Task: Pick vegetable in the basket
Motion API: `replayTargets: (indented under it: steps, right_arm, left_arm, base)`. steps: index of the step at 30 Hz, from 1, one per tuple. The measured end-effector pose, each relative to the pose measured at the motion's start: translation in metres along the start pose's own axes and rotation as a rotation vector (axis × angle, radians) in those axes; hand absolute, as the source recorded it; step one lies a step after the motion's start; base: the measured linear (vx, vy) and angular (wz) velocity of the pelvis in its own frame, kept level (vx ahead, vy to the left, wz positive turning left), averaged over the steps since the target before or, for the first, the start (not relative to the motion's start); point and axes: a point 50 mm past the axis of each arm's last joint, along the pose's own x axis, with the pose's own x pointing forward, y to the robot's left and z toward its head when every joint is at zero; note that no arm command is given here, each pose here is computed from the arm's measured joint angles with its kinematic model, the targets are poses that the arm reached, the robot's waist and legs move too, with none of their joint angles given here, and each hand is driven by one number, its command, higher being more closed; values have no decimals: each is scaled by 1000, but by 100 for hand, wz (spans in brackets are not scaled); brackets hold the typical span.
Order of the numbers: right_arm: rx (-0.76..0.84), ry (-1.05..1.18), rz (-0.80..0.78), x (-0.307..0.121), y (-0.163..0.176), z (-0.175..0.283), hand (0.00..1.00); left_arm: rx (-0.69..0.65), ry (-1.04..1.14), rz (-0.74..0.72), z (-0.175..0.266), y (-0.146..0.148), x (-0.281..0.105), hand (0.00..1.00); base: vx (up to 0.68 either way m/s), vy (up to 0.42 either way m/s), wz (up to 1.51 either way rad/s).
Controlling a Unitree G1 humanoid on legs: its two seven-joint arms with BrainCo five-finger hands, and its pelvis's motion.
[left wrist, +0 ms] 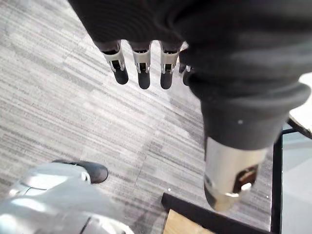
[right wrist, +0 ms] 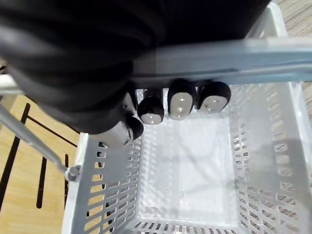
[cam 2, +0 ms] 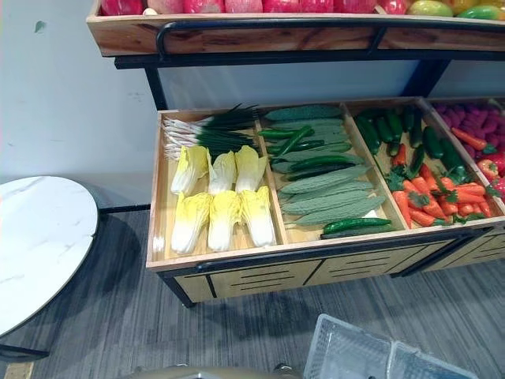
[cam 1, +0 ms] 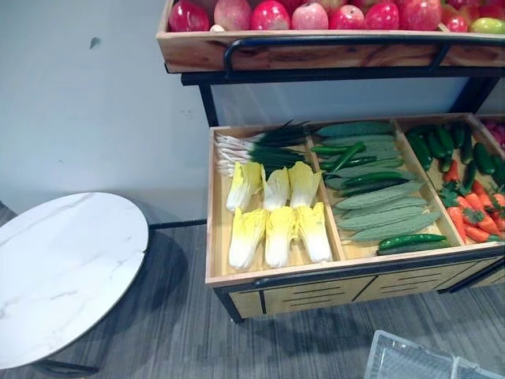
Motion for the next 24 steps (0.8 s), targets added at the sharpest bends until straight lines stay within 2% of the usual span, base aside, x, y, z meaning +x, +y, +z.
replayTargets:
  steps: [5, 9, 13, 18, 24]
  right_arm:
    - [-9, 5, -5, 0, -3, -4, 100]
    - [-42, -3, 3, -2, 0, -5, 100]
    - [-63, -18, -3, -3, 2, -5, 100]
    - [-60, -26, 1, -3, 3, -4, 100]
    - [-59, -62, 7, -4, 4, 0, 100]
  left_arm:
    - [-115, -176, 121, 38, 1, 1, 0]
    - [-239, -466, 185, 100, -8, -15, 0]
    - [-265, -796, 94, 154, -34, -55, 0]
    - [-334, -996, -16, 188, -48, -86, 0]
    - [-292, -1148, -135, 216, -65, -109, 0]
  base:
    - [-59, 39, -12]
    - [-18, 25, -7]
    - [54, 26, 6]
    - [83, 11, 1]
    - [-10, -5, -19]
